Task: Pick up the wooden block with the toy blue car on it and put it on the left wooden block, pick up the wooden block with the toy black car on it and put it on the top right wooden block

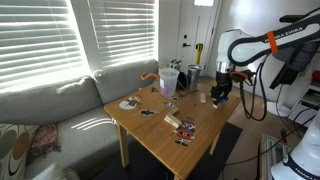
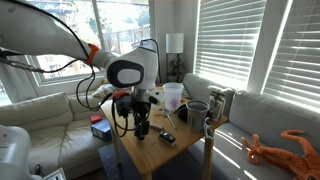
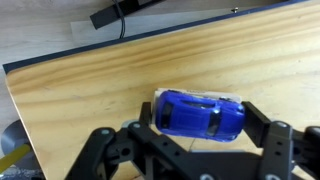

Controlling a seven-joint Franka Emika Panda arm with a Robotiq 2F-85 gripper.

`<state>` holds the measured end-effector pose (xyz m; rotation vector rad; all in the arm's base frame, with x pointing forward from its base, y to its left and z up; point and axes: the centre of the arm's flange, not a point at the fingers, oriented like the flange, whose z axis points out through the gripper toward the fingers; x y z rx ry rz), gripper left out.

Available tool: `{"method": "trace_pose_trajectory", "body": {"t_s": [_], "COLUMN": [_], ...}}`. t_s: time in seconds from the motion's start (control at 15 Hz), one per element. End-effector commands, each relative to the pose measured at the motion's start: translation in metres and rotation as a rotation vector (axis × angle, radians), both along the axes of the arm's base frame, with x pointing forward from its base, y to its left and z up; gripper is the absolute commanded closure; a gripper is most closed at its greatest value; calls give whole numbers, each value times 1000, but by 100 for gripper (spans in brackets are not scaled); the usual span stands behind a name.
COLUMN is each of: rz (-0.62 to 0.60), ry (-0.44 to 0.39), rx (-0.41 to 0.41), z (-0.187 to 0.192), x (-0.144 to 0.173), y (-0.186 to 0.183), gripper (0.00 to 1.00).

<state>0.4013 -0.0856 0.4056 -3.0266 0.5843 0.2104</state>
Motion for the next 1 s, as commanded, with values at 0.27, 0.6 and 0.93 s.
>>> {"method": "trace_pose_trajectory", "body": {"t_s": [0.27,0.6,0.93], "rz": [-3,3,8], "ry": [3,5,6], "rx": [3,1,4], "z": [-3,-3,-3], "x": [3,3,3], "y": [3,3,2], "gripper": [38,20,0]}}
